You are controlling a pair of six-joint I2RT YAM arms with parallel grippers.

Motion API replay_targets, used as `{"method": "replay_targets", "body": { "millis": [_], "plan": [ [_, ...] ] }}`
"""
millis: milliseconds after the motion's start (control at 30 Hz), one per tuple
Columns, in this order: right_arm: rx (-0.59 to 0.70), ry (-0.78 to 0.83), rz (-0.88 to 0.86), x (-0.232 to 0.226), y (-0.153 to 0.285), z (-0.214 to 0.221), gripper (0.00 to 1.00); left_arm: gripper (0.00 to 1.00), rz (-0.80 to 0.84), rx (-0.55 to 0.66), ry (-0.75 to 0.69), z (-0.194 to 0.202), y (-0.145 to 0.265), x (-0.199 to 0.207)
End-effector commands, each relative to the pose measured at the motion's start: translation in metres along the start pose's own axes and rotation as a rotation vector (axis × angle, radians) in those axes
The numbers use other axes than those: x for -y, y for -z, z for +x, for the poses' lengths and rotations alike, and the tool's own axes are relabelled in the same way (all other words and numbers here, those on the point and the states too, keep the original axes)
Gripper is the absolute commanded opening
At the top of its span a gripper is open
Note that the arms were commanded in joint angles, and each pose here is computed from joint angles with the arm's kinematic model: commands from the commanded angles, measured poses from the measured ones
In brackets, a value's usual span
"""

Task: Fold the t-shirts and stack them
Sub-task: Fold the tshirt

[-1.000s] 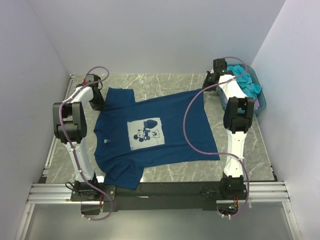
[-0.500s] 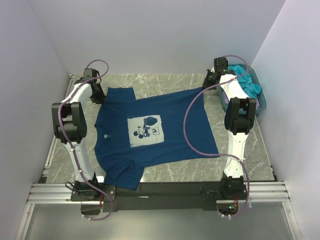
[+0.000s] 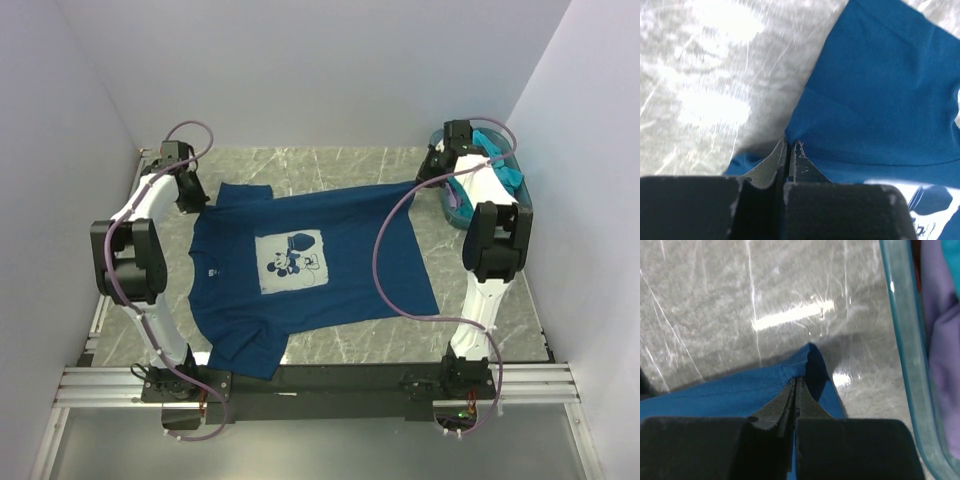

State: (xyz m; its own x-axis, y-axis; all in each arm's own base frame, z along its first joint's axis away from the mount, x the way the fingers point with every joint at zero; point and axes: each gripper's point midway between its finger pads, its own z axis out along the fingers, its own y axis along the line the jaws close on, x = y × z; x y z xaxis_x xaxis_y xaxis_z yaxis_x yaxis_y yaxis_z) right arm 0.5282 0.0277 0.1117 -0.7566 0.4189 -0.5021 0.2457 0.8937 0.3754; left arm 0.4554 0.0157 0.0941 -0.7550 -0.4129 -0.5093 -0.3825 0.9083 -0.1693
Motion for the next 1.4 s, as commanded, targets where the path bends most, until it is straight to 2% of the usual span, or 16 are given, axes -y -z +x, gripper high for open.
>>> {"method": "replay_targets", "body": {
  "millis": [0, 400, 667, 1100, 1267, 1367],
  "plan": [
    [0.056, -0.009, -0.008, -0.002, 0.024, -0.009, 0.00, 0.01, -0.010, 0.032, 0.007, 0.000, 0.025, -0.008],
    [0.004, -0.046, 0.038, 0.020, 0.025, 0.036, 0.00, 0.01, -0.042, -0.017, 0.050, 0.044, 0.037, -0.026],
    [-0.024, -0.060, 0.097, 0.038, 0.013, 0.052, 0.00, 0.01, -0.066, -0.081, 0.083, 0.077, 0.017, -0.036],
    [-0.110, -0.084, 0.152, 0.058, -0.015, 0.079, 0.00, 0.01, -0.131, -0.166, 0.113, 0.105, -0.010, -0.048],
    [-0.134, -0.083, 0.163, 0.062, -0.020, 0.086, 0.00, 0.08, -0.128, -0.199, 0.112, 0.110, -0.012, -0.047],
    [-0.115, -0.079, 0.142, 0.056, -0.014, 0.080, 0.08, 0.18, -0.122, -0.185, 0.102, 0.105, -0.007, -0.044]
  ]
}}
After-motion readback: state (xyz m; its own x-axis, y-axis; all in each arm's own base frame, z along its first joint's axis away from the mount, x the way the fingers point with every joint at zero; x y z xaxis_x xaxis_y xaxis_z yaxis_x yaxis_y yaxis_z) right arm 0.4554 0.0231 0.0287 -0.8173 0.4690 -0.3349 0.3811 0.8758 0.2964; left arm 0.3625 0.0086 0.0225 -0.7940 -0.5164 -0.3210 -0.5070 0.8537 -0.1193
